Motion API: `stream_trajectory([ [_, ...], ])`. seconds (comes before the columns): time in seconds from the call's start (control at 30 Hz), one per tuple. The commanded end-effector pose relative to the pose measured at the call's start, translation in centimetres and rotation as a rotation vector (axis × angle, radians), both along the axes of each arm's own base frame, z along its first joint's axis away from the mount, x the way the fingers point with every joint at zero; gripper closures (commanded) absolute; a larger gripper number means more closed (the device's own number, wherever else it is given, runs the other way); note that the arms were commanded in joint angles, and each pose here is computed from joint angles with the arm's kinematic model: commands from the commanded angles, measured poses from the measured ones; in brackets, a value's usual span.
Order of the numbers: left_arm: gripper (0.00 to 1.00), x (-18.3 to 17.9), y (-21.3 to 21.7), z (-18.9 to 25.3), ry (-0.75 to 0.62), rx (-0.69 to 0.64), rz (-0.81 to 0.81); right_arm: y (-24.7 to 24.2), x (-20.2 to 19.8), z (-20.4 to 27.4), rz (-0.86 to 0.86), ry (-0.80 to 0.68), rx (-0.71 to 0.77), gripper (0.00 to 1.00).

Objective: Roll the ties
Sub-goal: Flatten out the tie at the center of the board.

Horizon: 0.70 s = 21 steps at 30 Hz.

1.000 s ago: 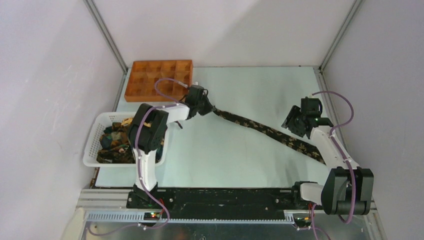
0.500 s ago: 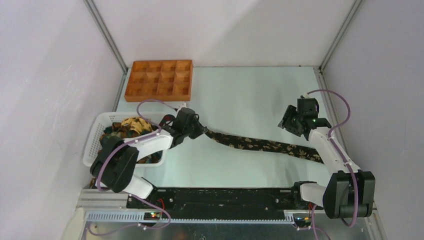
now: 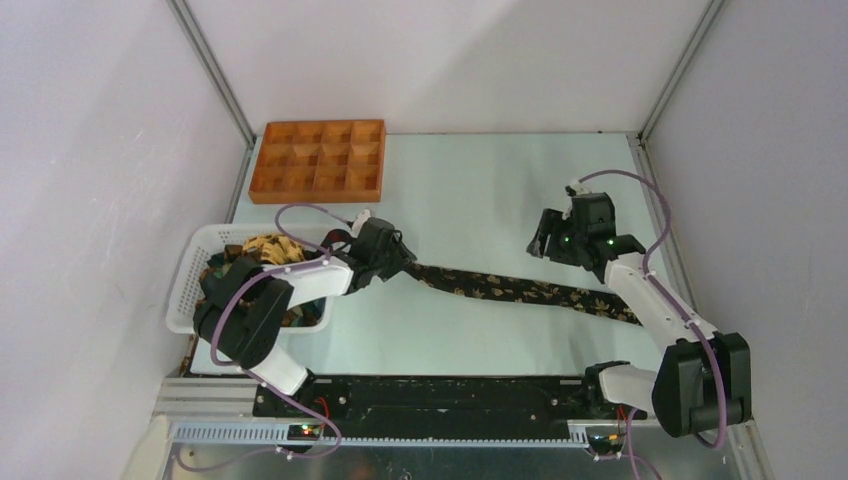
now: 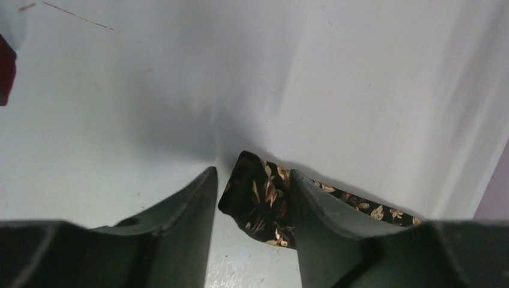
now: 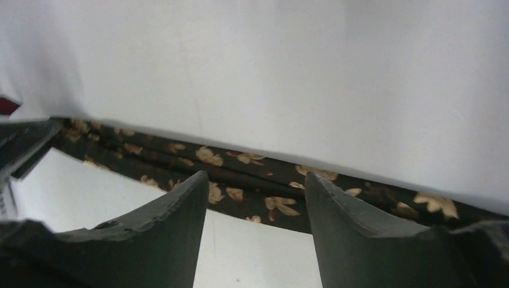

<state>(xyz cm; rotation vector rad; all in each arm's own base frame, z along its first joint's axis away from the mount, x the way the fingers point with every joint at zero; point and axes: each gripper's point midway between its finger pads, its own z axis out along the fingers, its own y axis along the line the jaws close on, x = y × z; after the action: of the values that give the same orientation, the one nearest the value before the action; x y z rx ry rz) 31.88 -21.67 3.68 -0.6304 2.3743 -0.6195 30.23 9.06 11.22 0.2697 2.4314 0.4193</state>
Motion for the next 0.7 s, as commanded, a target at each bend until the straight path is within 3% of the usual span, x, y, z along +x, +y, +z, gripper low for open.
stream_trajectory([
  [0.0,0.38,2.8,0.6,1.4,-0.075,0.0,0.075,4.5,1.5,2.5,0.213,-0.132,0.048,0.35],
  [0.17,0.2,3.2,2.3,1.3,-0.065,0.012,0.102,8.5,1.3,2.2,0.416,-0.174,0.017,0.24],
  [0.37,0.18,2.8,4.0,3.6,-0.101,0.037,0.085,12.3,2.0,1.5,0.508,-0.123,-0.001,0.25],
  [0.47,0.29,1.5,4.0,5.2,-0.144,0.018,0.046,13.7,3.1,1.2,0.501,-0.092,0.037,0.38],
  [0.53,0.44,0.2,3.5,5.9,-0.167,0.01,0.001,15.1,4.3,0.5,0.511,-0.055,0.021,0.48],
  [0.57,0.56,-0.5,2.9,6.0,-0.178,0.015,-0.036,15.3,4.1,0.0,0.519,-0.03,0.011,0.5],
  [0.67,0.69,-2.1,2.0,6.2,-0.196,0.017,-0.103,16.9,4.3,-0.8,0.56,-0.001,0.003,0.54],
])
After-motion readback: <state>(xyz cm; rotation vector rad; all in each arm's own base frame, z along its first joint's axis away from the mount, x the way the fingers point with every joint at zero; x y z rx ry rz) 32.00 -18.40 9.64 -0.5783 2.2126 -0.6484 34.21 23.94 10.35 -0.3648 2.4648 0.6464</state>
